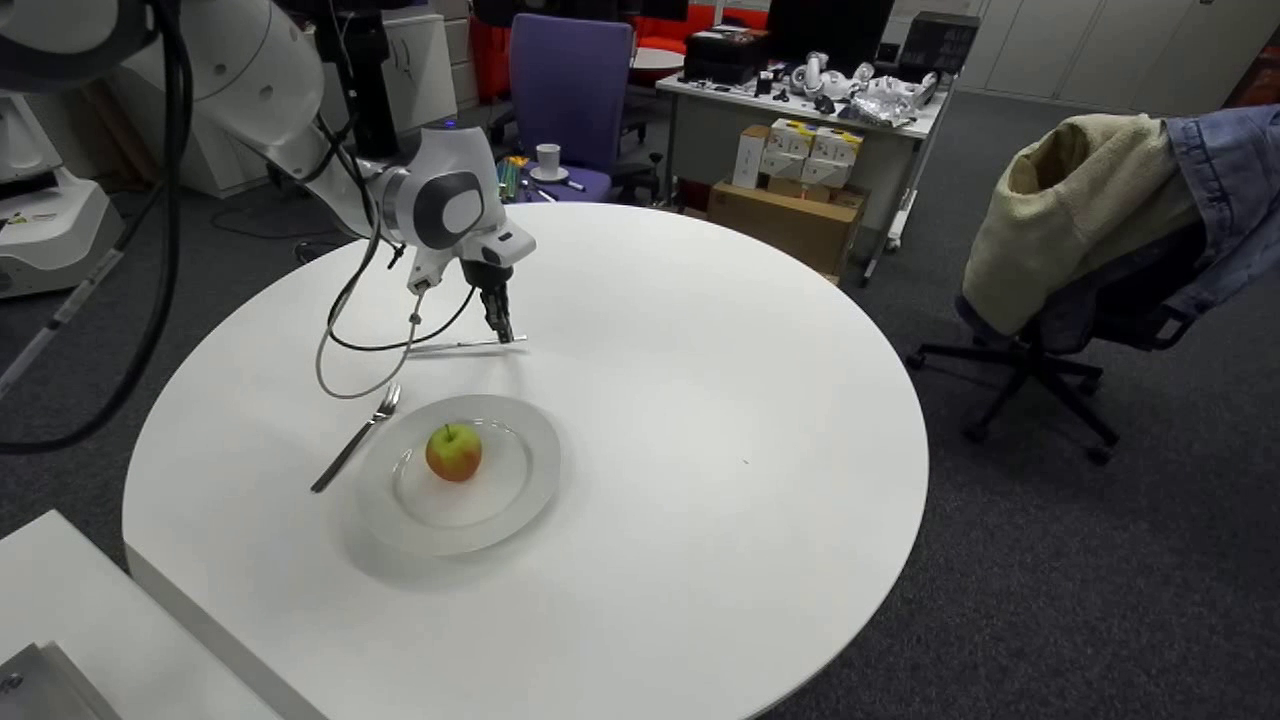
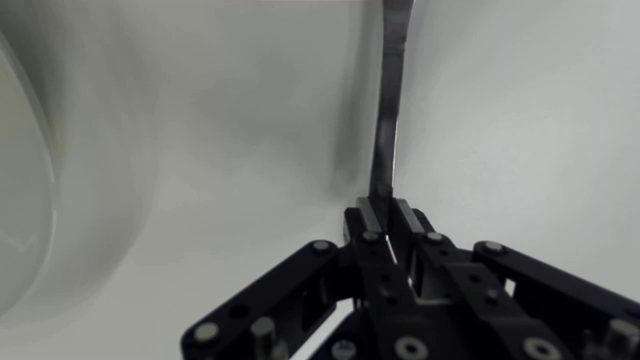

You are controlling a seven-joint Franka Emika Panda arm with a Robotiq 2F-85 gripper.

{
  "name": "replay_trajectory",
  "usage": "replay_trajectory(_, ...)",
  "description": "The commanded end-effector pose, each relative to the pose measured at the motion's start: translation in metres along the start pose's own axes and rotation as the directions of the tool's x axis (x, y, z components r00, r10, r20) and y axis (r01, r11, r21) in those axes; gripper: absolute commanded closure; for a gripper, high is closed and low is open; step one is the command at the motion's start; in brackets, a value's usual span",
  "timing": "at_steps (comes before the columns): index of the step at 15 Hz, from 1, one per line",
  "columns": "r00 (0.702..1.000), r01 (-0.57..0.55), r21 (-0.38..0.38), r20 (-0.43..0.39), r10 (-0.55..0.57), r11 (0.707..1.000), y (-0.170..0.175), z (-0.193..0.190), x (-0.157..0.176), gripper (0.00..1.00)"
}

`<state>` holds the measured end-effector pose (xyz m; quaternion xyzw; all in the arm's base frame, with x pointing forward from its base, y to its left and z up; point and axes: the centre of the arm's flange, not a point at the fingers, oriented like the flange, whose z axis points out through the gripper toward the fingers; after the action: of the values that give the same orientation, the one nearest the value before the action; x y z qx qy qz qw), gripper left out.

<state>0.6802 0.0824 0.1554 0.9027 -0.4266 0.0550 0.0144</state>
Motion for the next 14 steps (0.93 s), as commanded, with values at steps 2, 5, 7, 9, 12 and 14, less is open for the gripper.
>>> replay_trajectory(2,0.997,-0.080,0.055,0.007,0.080,0.995,0.010,-0.024,0.018,0.97)
replay_trajectory(5,0.992,-0.125,0.070,0.022,0.124,0.990,0.018,-0.029,0.028,0.97)
replay_trajectory(7,0.987,-0.160,0.077,0.035,0.158,0.984,0.025,-0.031,0.035,0.97)
replay_trajectory(9,0.979,-0.201,0.083,0.049,0.197,0.976,0.033,-0.034,0.042,0.97)
replay_trajectory(12,0.961,-0.274,0.095,0.071,0.268,0.957,0.050,-0.041,0.058,0.97)
replay_trajectory(14,0.947,-0.317,0.098,0.080,0.310,0.943,0.062,-0.046,0.068,0.97)
